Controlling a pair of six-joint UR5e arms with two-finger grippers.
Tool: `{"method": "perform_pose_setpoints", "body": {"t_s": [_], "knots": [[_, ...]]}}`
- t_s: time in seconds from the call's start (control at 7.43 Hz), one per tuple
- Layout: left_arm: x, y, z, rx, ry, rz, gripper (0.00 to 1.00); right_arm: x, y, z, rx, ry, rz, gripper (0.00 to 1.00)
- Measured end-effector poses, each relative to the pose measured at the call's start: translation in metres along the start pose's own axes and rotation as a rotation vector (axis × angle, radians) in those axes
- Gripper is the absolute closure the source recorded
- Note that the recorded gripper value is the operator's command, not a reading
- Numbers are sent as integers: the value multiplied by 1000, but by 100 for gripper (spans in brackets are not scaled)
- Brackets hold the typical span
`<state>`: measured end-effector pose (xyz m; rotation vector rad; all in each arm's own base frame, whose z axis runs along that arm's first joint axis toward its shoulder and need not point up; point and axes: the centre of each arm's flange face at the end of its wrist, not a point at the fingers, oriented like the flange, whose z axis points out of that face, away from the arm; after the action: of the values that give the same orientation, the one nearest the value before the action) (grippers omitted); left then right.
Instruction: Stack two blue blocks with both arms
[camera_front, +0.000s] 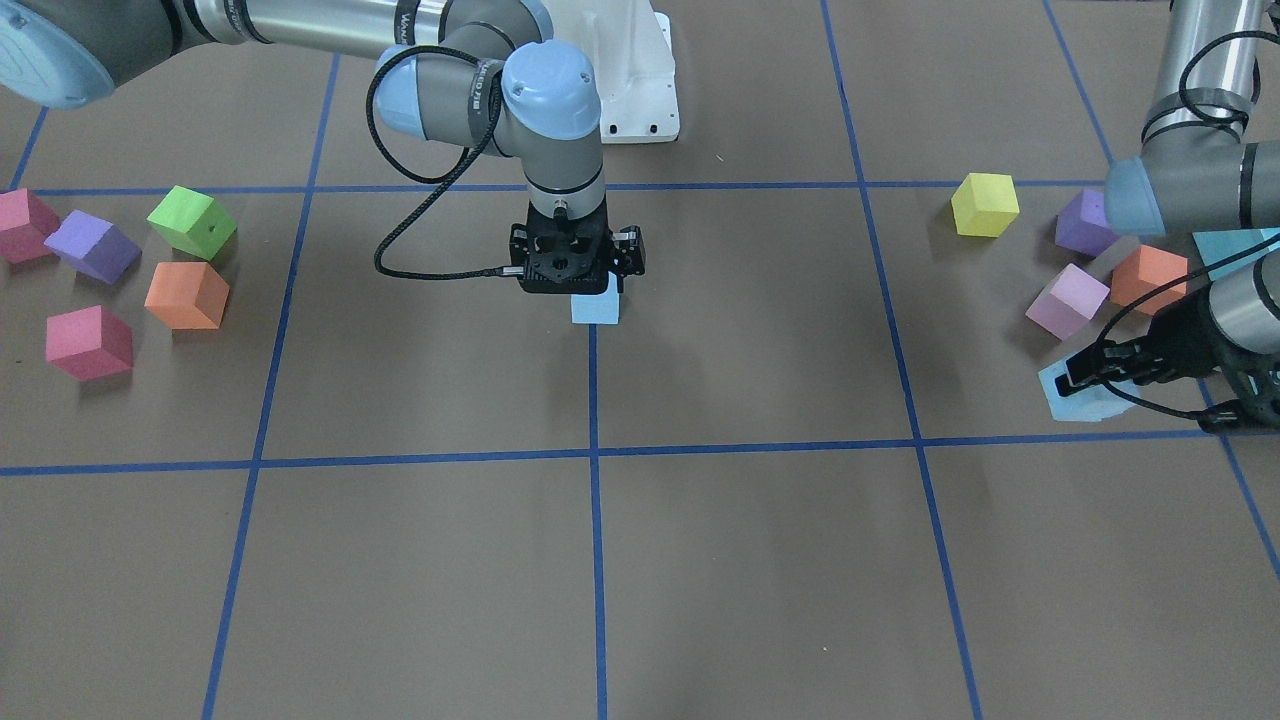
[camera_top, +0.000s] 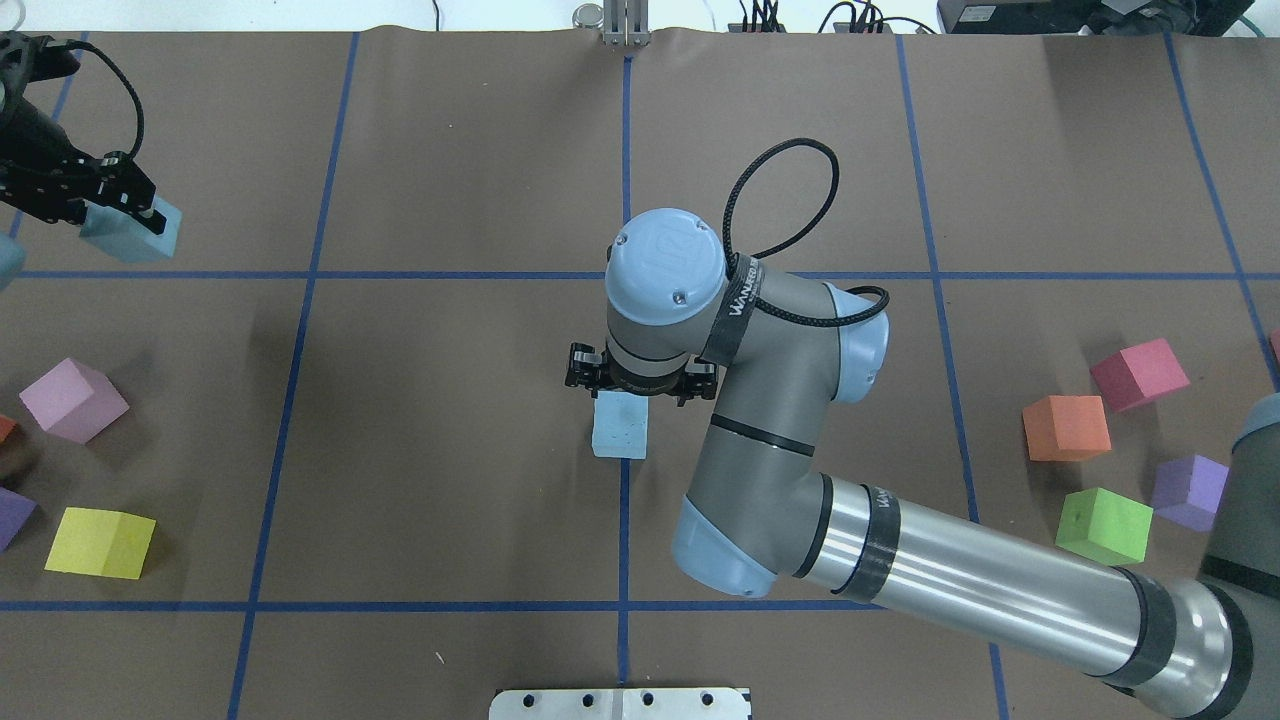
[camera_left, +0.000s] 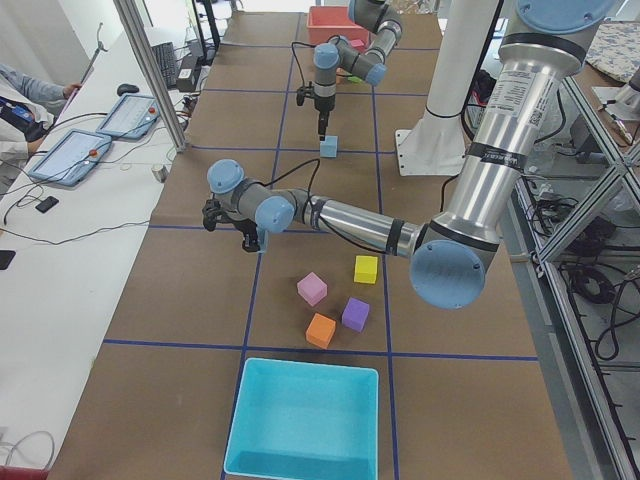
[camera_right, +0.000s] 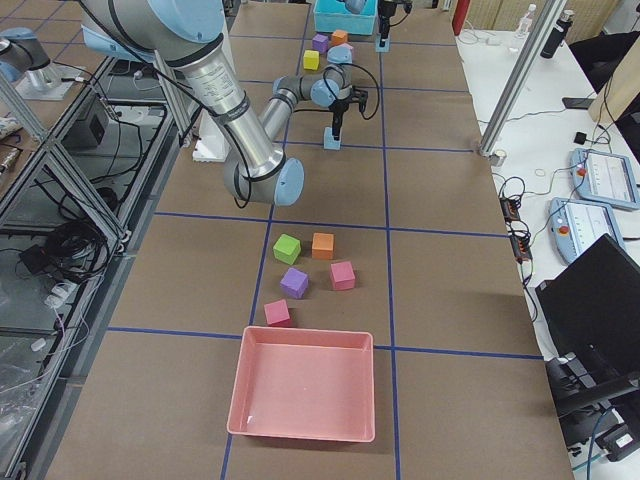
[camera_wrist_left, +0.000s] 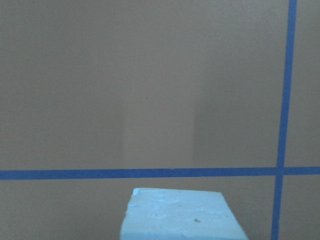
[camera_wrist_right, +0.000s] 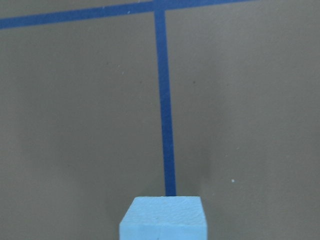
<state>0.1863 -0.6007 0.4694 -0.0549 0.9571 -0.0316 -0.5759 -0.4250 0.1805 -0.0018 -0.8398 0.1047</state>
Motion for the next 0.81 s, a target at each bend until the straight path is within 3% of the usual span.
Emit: {"method": "perform_pose_setpoints", "body": {"t_s": [0.27,0.81], "knots": [[78,23,-10,9,-27,-6,56,52,-20,-22,17,-12,-14,0],[272,82,42,26,-22,-72,56,155,-85,-53,40,14,-72,0]]}}
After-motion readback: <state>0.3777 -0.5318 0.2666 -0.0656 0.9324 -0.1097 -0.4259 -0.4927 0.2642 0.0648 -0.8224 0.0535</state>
